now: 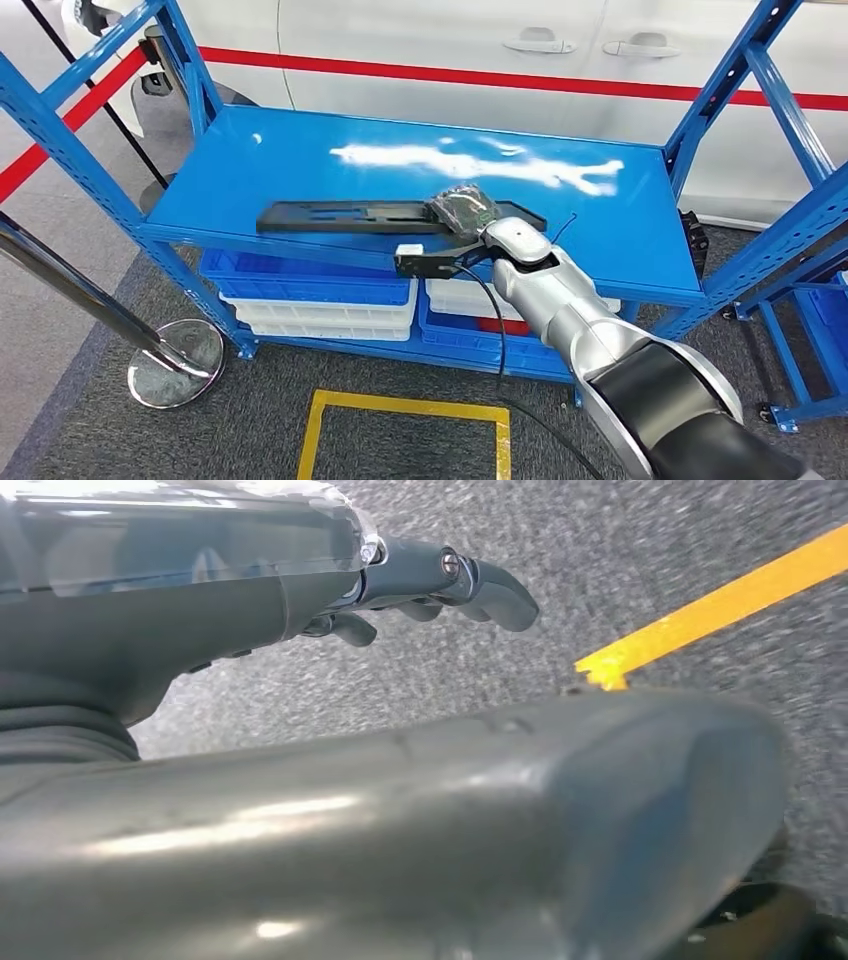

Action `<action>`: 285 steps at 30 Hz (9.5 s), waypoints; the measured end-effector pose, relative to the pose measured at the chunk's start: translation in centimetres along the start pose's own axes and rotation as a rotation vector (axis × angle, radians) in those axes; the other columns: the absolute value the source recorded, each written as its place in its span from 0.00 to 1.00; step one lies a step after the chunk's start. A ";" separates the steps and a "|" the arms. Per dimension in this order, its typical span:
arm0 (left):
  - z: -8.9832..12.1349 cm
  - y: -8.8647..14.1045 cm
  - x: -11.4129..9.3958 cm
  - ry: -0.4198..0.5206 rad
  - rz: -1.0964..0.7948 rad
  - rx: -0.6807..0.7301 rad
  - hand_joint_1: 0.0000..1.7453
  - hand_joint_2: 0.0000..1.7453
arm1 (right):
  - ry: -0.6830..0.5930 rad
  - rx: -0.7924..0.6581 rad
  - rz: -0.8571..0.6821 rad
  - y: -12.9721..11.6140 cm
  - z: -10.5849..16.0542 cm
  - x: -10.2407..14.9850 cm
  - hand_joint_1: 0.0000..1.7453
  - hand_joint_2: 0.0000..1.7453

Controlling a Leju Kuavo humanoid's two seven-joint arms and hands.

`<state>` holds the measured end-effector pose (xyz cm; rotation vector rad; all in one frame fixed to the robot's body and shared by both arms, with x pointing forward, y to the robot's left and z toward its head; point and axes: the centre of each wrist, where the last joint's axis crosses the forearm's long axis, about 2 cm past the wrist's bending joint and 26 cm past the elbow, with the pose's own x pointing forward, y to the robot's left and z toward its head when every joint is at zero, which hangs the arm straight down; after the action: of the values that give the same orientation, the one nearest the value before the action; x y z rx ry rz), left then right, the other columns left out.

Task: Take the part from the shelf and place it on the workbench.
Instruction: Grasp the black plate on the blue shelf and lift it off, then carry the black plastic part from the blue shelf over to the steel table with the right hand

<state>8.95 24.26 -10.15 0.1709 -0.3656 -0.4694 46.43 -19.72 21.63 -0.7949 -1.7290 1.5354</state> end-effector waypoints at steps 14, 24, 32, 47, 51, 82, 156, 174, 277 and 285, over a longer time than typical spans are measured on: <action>0.2 -0.3 -0.9 -0.023 0.029 0.051 0.00 1.00 | -0.510 -0.402 -1.121 -2.5 1.0 6.4 1.00 1.00; 0.3 -0.5 -1.5 -0.028 0.017 0.082 0.00 1.00 | -0.697 -0.436 -1.321 2.0 7.9 11.8 1.00 1.00; 0.4 -0.6 -1.7 0.005 0.026 0.102 0.00 1.00 | -0.681 -0.440 -1.376 4.9 13.6 14.9 1.00 1.00; 0.5 -0.8 -1.9 0.096 0.050 0.100 0.00 1.00 | -0.589 -0.420 -1.404 5.9 16.8 16.0 1.00 1.00; 0.5 -0.8 -1.9 0.105 0.048 0.097 0.00 1.00 | -0.564 -0.423 -1.416 6.2 17.3 16.0 1.00 1.00; 0.4 -0.6 -1.4 0.081 0.019 0.096 0.00 1.00 | -0.530 -0.486 -1.439 4.5 17.2 16.1 1.00 1.00; 0.3 -0.5 -0.9 0.076 0.046 0.089 0.00 1.00 | -0.554 -0.488 -1.425 3.3 16.6 15.8 1.00 1.00; 0.5 -0.8 -1.9 0.094 0.046 0.090 0.00 1.00 | -0.551 -0.484 -1.448 3.4 16.9 15.8 1.00 1.00; 0.3 -0.4 -1.4 0.104 0.002 0.092 0.00 1.00 | -0.534 -0.582 -1.419 3.7 20.4 16.6 1.00 1.00; 0.6 -0.9 -2.2 0.118 0.008 0.092 0.00 1.00 | -0.550 -0.569 -1.425 3.9 20.4 16.4 1.00 1.00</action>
<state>6.52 24.51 -10.53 0.2854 -0.2729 -0.4325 20.36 -17.77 17.82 0.6975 -2.2693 0.2412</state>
